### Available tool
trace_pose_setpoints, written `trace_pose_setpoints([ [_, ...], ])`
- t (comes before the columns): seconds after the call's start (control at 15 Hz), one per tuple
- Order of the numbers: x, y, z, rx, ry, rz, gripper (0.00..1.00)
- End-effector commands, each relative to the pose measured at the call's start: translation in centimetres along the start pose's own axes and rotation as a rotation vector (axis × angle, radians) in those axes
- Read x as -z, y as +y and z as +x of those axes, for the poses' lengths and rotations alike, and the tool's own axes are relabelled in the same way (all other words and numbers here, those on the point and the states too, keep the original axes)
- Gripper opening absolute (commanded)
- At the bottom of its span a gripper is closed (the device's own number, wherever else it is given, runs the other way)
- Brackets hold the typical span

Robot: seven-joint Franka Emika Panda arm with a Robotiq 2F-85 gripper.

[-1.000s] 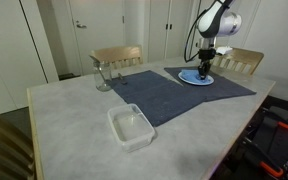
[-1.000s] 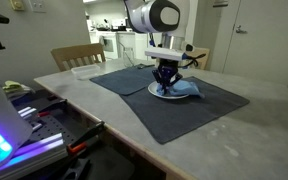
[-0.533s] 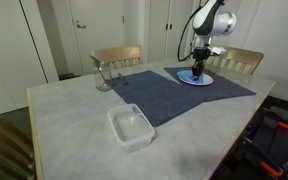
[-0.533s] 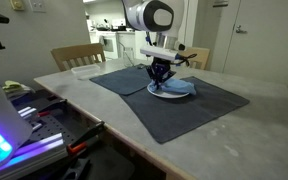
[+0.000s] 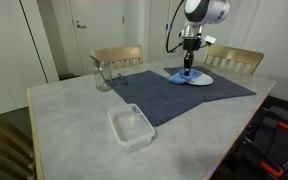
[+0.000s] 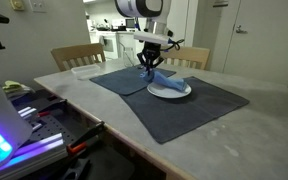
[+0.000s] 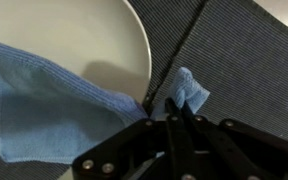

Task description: Use the towel to wipe the plate, then put it on the table then repeat two more times

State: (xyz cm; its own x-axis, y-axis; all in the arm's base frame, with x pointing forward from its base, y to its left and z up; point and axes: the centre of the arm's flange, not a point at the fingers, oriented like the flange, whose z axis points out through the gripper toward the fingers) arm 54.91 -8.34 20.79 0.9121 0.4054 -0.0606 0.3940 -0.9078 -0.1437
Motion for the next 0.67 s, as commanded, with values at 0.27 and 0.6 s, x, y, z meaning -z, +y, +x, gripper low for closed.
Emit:
trace_pose_setpoints([
  [0.27, 3.6, -7.4, 1.3, 0.278, -0.049, 0.123, 0.01],
  [0.6, 6.1, -12.0, 1.6, 0.458, -0.036, 0.234, 0.01],
])
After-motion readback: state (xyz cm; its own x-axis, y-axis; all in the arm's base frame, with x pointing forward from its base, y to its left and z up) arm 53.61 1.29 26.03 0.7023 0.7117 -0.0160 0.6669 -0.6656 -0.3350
